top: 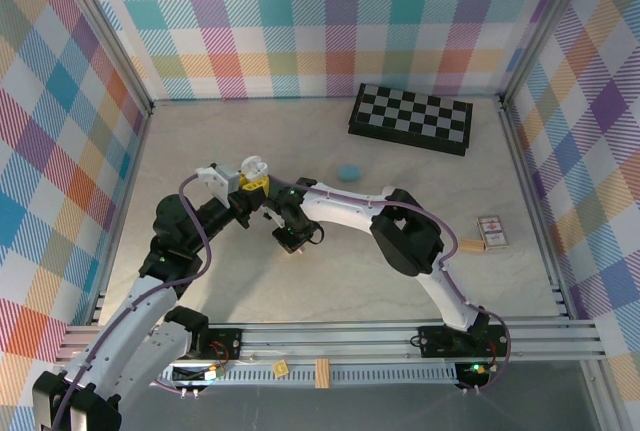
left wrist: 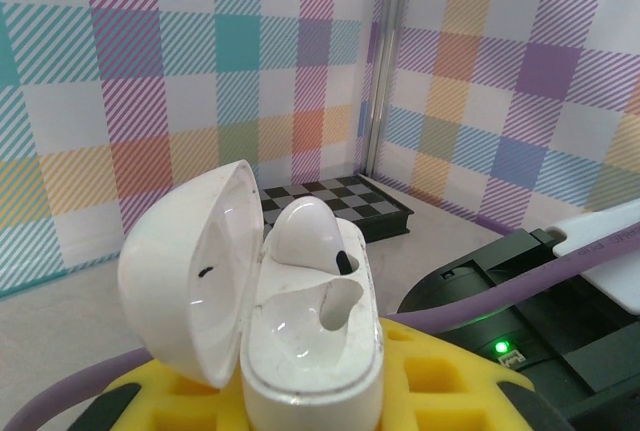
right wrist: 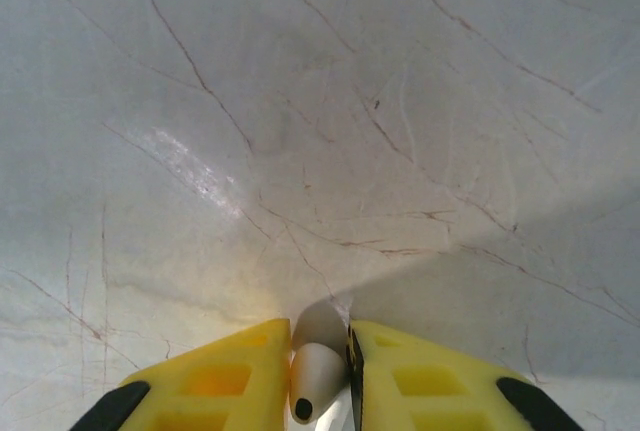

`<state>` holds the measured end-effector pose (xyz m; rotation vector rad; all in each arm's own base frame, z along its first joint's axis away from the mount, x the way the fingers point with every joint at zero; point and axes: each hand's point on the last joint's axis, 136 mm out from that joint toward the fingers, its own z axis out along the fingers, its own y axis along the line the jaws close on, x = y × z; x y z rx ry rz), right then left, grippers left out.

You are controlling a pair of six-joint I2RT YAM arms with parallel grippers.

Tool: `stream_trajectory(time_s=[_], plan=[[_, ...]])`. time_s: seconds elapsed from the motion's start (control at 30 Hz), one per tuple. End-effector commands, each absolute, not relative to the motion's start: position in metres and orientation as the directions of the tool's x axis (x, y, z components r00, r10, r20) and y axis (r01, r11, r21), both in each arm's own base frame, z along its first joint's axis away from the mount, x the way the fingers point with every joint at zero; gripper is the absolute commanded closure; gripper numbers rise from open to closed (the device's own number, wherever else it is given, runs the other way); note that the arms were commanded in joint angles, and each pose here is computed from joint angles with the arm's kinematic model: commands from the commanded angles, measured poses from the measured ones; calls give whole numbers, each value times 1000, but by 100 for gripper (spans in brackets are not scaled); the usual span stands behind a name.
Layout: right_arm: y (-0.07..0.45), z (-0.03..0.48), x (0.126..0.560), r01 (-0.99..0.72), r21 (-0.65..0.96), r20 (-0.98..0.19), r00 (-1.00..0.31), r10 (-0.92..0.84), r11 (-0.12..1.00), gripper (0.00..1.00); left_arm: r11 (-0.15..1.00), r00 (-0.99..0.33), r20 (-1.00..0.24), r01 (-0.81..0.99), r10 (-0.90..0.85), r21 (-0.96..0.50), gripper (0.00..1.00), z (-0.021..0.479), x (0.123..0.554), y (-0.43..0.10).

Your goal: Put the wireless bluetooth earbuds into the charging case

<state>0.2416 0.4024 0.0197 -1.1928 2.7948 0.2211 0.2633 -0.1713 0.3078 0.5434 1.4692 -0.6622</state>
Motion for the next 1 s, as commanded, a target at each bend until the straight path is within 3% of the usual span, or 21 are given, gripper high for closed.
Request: stream_trajectory(time_s=[0.0, 0.37, 0.63, 0.97], plan=[[378, 20, 244, -690, 54, -111, -723, -682, 722, 77, 687, 25, -997, 726, -75, -33, 88, 322, 257, -177], [297, 19, 246, -569, 13, -55, -821, -568, 822, 76, 679, 23, -997, 734, -77, -35, 88, 321, 257, -179], [236, 16, 225, -495, -27, 19, -869, -495, 868, 75, 666, 11, -997, 745, -81, -46, 88, 320, 262, -185], [235, 25, 228, -476, -26, 27, -879, -476, 879, 70, 661, 4, -997, 749, -73, -46, 88, 315, 267, -190]])
